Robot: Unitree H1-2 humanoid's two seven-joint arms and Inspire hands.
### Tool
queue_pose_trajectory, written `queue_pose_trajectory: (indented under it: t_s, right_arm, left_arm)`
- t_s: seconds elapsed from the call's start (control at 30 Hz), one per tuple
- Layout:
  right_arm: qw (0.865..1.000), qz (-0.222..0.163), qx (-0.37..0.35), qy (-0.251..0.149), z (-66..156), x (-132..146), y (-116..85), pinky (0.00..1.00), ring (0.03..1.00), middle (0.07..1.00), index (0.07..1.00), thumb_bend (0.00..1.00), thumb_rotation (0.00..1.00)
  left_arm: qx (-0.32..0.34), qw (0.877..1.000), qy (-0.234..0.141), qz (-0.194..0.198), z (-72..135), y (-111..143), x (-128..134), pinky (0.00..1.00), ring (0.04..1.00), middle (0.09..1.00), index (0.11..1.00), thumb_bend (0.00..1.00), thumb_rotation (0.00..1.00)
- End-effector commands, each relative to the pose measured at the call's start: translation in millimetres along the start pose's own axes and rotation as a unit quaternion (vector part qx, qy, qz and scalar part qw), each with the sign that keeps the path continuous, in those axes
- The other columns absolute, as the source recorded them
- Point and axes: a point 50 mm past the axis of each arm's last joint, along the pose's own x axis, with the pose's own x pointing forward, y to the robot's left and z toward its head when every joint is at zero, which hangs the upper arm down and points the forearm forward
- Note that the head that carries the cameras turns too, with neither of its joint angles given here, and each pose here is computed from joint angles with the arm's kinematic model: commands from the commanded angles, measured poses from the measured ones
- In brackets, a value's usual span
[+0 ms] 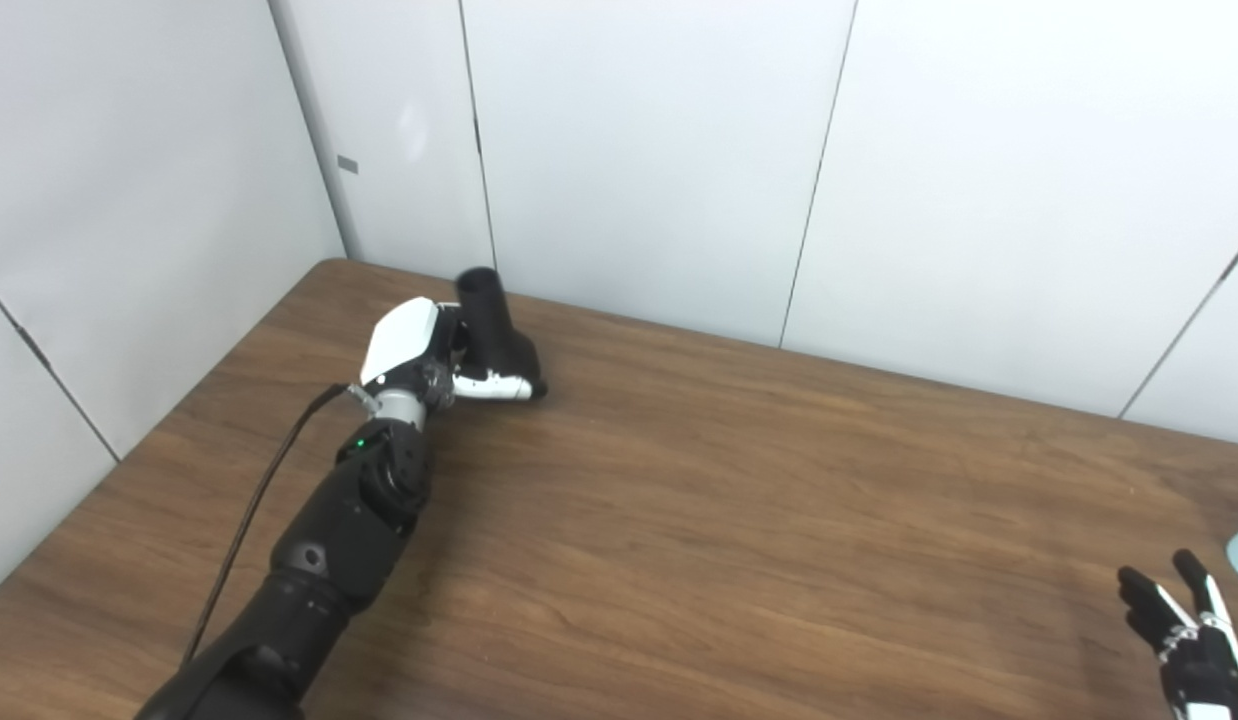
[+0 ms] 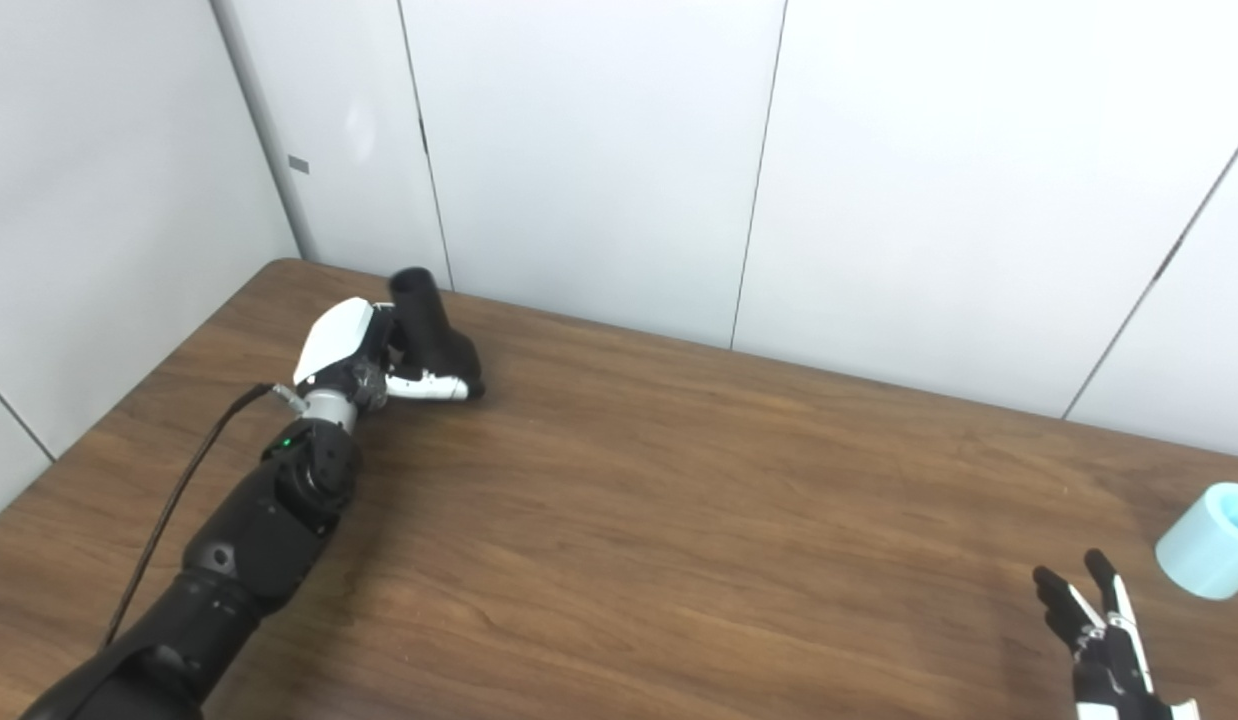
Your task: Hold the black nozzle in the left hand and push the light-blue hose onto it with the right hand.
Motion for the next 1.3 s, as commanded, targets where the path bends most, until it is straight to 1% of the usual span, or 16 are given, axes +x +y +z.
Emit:
queue_pose_trajectory:
  t_s: [0.0,0.1,0.27,0.37,0.47,0.57,0.7,0.83,0.9,0.97,1.07,1.13,1.27]
  right_arm:
    - [0.998,-0.006,0.012,0.056,-21,-29,9,0.90,0.887,0.863,0.962,0.50,1.00]
    - [0.998,-0.009,0.005,0.054,-19,-29,9,0.87,0.871,0.852,0.956,0.49,1.00]
    - [0.999,-0.009,0.006,0.049,-17,-29,11,0.87,0.863,0.845,0.958,0.48,1.00]
    - [0.999,-0.008,0.001,0.050,-16,-28,11,0.86,0.869,0.852,0.962,0.50,1.00]
    - [0.999,-0.008,-0.002,0.050,-15,-27,13,0.86,0.872,0.855,0.965,0.53,1.00]
    - [0.999,-0.006,-0.002,0.050,-13,-27,15,0.86,0.871,0.859,0.966,0.52,1.00]
    - [0.999,0.001,-0.002,0.049,-13,-25,18,0.87,0.876,0.868,0.973,0.50,1.00]
    - [0.999,0.002,-0.004,0.050,-13,-22,21,0.87,0.877,0.870,0.971,0.50,1.00]
    - [0.999,0.000,0.003,0.054,-14,-20,22,0.88,0.883,0.875,0.969,0.49,1.00]
    - [0.998,-0.001,0.015,0.056,-14,-18,23,0.89,0.888,0.876,0.968,0.48,1.00]
    - [0.998,-0.005,0.029,0.059,-12,-13,25,0.87,0.889,0.873,0.962,0.49,1.00]
    - [0.998,-0.008,0.032,0.058,-8,-9,25,0.87,0.894,0.876,0.960,0.48,1.00]
    - [0.999,-0.015,0.011,0.051,6,1,21,0.82,0.860,0.858,0.949,0.41,1.00]
  left_arm:
    - [0.001,0.999,-0.033,0.019,10,9,5,0.62,0.635,0.541,0.460,0.52,0.00]
    - [0.007,0.999,-0.039,0.020,9,8,2,0.62,0.630,0.525,0.463,0.52,0.00]
    - [0.018,0.999,-0.041,0.015,8,5,-4,0.63,0.648,0.502,0.479,0.52,0.00]
    - [0.027,0.998,-0.047,0.011,7,3,-9,0.64,0.651,0.497,0.481,0.52,0.00]
    - [0.041,0.997,-0.059,0.008,7,1,-15,0.65,0.661,0.497,0.480,0.52,0.00]
    - [0.049,0.997,-0.068,0.005,8,-1,-21,0.65,0.653,0.491,0.487,0.52,0.00]
    - [0.065,0.994,-0.089,-0.001,12,-5,-29,0.63,0.634,0.482,0.498,0.52,0.00]
    - [0.095,0.988,-0.122,-0.010,23,-10,-41,0.58,0.581,0.458,0.503,0.52,0.00]
    - [0.108,0.984,-0.141,-0.020,30,-13,-48,0.54,0.556,0.422,0.510,0.52,0.00]
    - [0.119,0.980,-0.159,-0.028,37,-16,-56,0.52,0.546,0.415,0.510,0.52,0.00]
    - [0.126,0.976,-0.175,-0.037,49,-19,-64,0.47,0.512,0.411,0.501,0.52,0.00]
    - [0.130,0.973,-0.187,-0.042,57,-21,-69,0.46,0.508,0.416,0.499,0.52,0.00]
    - [0.141,0.965,-0.214,-0.054,71,-28,-82,0.46,0.531,0.423,0.506,0.52,0.00]
